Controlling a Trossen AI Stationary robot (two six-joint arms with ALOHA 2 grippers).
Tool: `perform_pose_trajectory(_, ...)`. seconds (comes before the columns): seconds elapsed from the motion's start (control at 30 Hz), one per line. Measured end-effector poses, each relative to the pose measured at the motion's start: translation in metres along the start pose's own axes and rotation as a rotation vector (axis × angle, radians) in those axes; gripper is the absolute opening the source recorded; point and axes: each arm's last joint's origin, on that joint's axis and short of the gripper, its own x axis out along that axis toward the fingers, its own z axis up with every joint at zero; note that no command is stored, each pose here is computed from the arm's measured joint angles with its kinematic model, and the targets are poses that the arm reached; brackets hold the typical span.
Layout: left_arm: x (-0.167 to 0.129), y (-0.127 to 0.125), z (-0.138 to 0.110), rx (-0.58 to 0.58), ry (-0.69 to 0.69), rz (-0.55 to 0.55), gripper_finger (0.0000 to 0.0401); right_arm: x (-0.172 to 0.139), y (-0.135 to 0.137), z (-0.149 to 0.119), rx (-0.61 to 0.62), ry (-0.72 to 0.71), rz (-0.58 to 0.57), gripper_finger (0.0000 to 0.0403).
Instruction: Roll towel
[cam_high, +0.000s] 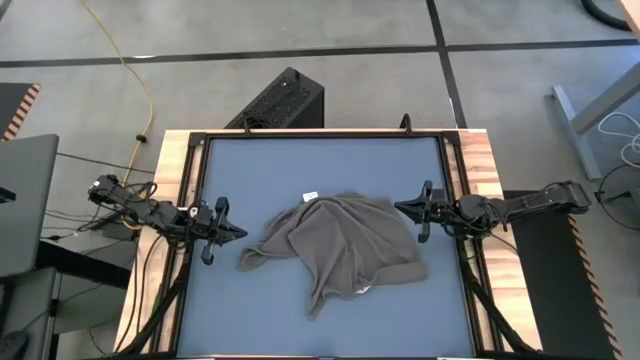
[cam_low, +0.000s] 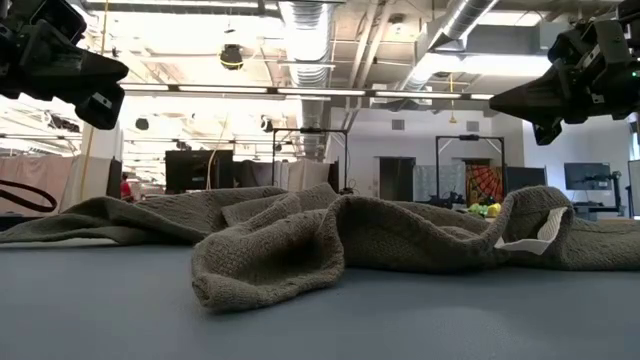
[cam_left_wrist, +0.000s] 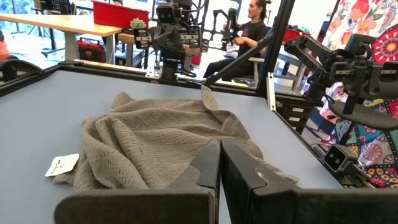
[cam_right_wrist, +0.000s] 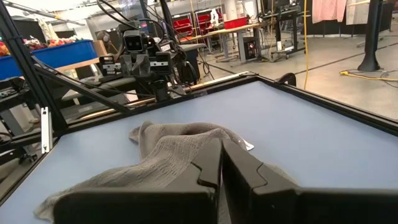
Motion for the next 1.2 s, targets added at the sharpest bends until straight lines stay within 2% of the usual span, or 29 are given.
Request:
perform_pose_trajectory(0.2,0.000,0.000,0.000,0.001,-0.002,0.003,0.0000,0.000,0.000,0.000,0.000,0.000,0.000,0.0040)
perform_pose_trajectory(0.27,0.000,0.001,0.002,-0.005,-0.027,0.050,0.0000,0.000,0.000,0.000,0.000,0.000,0.000,0.0040)
perform_pose_trajectory(0.33,0.000,0.002,0.006,-0.118,-0.076,0.081,0.0000,0.000,0.000,0.000,0.000,0.000,0.001,0.0040)
perform_pose_trajectory(0.43,-0.001,0.003,0.014,-0.428,-0.189,0.129,0.0000,0.000,0.000,0.000,0.000,0.000,0.001,0.0040)
perform_pose_trajectory(0.5,-0.003,0.006,0.018,-0.584,-0.279,0.206,0.0000,0.000,0.000,0.001,0.004,-0.008,0.002,0.0040)
perform_pose_trajectory(0.6,-0.005,0.010,0.021,-0.738,-0.384,0.317,0.0000,0.000,0.000,0.004,0.028,-0.040,-0.002,0.0040)
perform_pose_trajectory(0.67,-0.006,0.012,0.021,-0.812,-0.435,0.375,0.0000,0.000,0.001,0.010,0.163,-0.102,0.016,0.0040)
perform_pose_trajectory(0.8,-0.008,0.017,0.019,-0.837,-0.512,0.537,0.0000,-0.002,0.003,0.022,0.453,-0.204,0.074,0.0040)
perform_pose_trajectory(0.93,-0.007,0.016,0.018,-0.810,-0.466,0.493,0.0000,-0.002,0.003,0.024,0.725,-0.213,0.111,0.0040)
perform_pose_trajectory(1.07,0.000,0.012,0.016,-0.737,-0.353,0.357,0.0000,-0.001,0.002,0.021,0.763,-0.192,0.082,0.0040)
perform_pose_trajectory(1.2,0.012,0.008,0.017,-0.709,-0.300,0.262,0.0000,0.001,0.004,0.022,0.655,-0.197,0.099,0.0040)
